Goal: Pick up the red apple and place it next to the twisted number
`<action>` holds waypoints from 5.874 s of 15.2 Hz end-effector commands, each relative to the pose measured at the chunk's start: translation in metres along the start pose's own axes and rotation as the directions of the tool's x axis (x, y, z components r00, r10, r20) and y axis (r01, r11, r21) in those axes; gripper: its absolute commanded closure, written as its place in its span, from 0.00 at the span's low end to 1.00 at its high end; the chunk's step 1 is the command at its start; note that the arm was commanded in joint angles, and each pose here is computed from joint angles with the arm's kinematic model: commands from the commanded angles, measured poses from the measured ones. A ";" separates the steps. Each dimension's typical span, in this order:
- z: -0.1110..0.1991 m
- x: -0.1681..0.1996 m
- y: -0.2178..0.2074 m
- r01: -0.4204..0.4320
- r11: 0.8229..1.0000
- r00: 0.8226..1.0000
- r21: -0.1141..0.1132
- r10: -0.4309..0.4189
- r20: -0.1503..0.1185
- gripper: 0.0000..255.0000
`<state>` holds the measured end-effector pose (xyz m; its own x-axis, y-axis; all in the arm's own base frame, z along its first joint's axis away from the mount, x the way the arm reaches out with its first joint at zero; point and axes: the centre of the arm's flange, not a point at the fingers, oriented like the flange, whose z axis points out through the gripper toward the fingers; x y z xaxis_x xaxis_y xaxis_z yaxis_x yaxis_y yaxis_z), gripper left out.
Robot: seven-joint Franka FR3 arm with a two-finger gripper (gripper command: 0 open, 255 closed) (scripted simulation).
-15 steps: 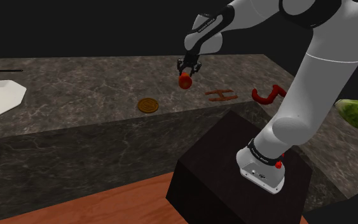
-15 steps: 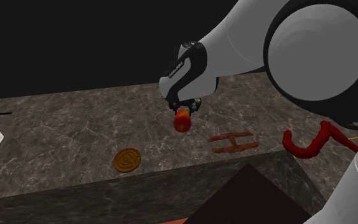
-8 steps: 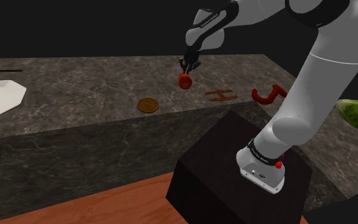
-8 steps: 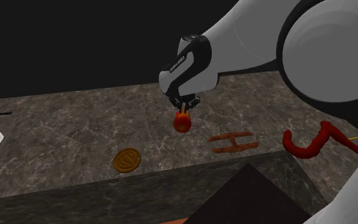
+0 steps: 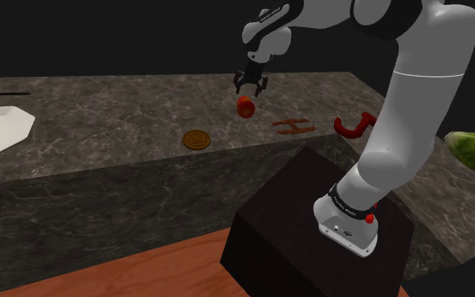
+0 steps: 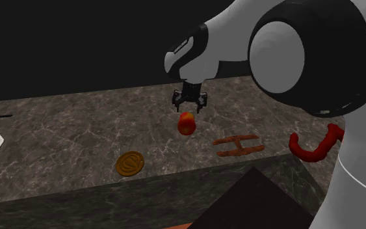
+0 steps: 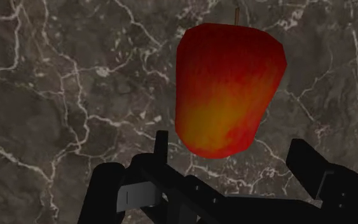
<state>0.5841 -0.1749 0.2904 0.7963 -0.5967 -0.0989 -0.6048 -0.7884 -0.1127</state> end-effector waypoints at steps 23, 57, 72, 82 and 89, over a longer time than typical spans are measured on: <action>0.014 -0.001 -0.001 0.003 1.000 1.000 0.002 -0.003 0.008 1.00; 0.020 0.038 -0.008 0.147 0.986 0.980 0.084 -0.156 0.121 0.00; 0.010 0.037 -0.009 0.147 0.986 0.980 0.084 -0.156 0.121 1.00; -0.042 0.032 -0.015 0.147 0.986 0.980 0.084 -0.156 0.121 1.00; -0.079 0.028 -0.019 0.147 0.986 0.980 0.084 -0.156 0.121 1.00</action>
<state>0.6191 -0.1886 0.3630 0.8739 -0.4435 -0.1991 -0.4800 -0.8520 -0.2090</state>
